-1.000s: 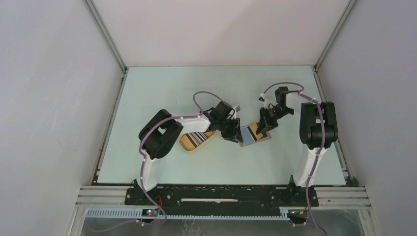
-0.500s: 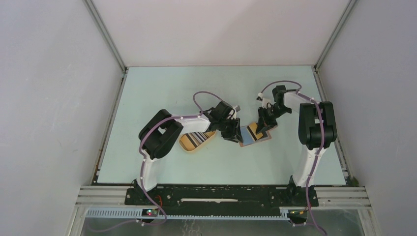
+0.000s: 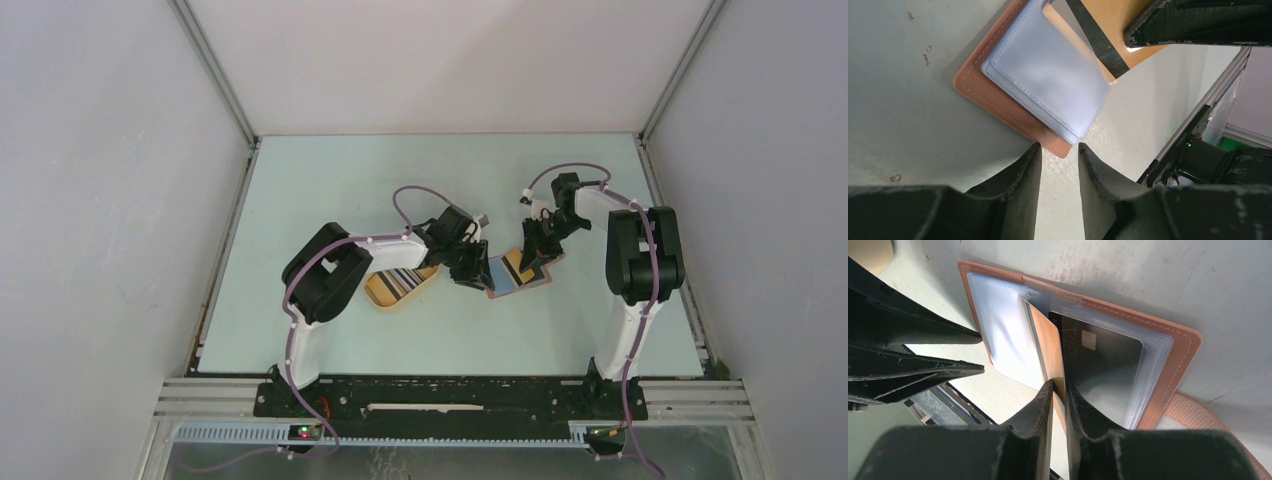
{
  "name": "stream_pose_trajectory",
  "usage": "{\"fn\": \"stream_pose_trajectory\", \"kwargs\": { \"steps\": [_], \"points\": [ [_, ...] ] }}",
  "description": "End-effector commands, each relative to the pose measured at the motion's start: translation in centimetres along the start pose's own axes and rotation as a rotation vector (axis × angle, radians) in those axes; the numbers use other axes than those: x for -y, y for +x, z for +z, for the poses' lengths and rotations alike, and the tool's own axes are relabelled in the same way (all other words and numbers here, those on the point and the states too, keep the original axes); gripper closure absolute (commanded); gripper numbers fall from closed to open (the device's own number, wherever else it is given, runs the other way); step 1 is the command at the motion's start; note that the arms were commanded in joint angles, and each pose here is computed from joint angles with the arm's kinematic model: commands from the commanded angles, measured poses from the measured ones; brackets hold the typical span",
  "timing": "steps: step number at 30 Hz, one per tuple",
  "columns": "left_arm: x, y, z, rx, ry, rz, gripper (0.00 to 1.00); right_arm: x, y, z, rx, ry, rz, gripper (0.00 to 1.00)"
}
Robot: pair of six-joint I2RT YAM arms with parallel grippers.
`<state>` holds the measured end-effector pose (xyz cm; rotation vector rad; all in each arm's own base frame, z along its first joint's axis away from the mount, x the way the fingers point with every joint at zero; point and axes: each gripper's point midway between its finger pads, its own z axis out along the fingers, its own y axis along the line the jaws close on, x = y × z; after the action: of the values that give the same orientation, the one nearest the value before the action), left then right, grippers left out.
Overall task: Put the credit cards into the card holder
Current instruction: Insert the credit card into the card holder.
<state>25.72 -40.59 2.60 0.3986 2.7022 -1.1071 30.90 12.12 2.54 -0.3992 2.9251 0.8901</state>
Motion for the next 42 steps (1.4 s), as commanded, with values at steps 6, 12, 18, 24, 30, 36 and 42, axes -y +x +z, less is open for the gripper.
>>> {"fn": "stream_pose_trajectory", "kwargs": {
  "steps": [6,12,18,24,30,36,42],
  "points": [
    [-0.1,-0.7,0.5,0.001,-0.011,0.015,0.62,0.9,-0.9,-0.6,0.024,0.094,-0.079,0.76],
    [0.0,-0.7,0.5,0.001,-0.01,0.015,0.62,1.1,-0.8,-0.8,0.031,0.115,-0.09,0.73],
    [0.0,-0.7,0.5,0.001,-0.01,0.015,0.62,1.1,-0.9,-1.0,0.035,0.131,-0.106,0.73],
    [0.0,-0.6,0.5,0.0,-0.01,0.015,0.62,0.9,-0.7,-0.8,0.029,0.147,-0.125,0.72],
    [0.1,-0.7,0.4,0.004,-0.009,0.016,0.62,0.7,-0.5,-0.6,0.02,0.173,-0.156,0.71],
    [0.0,-0.7,0.4,0.002,-0.009,0.018,0.62,0.1,-0.1,-0.4,0.01,0.163,-0.178,0.7],
    [0.0,-0.7,0.4,0.001,-0.009,0.016,0.62,-0.7,0.4,0.0,-0.005,0.137,-0.196,0.7]
  ]
}}
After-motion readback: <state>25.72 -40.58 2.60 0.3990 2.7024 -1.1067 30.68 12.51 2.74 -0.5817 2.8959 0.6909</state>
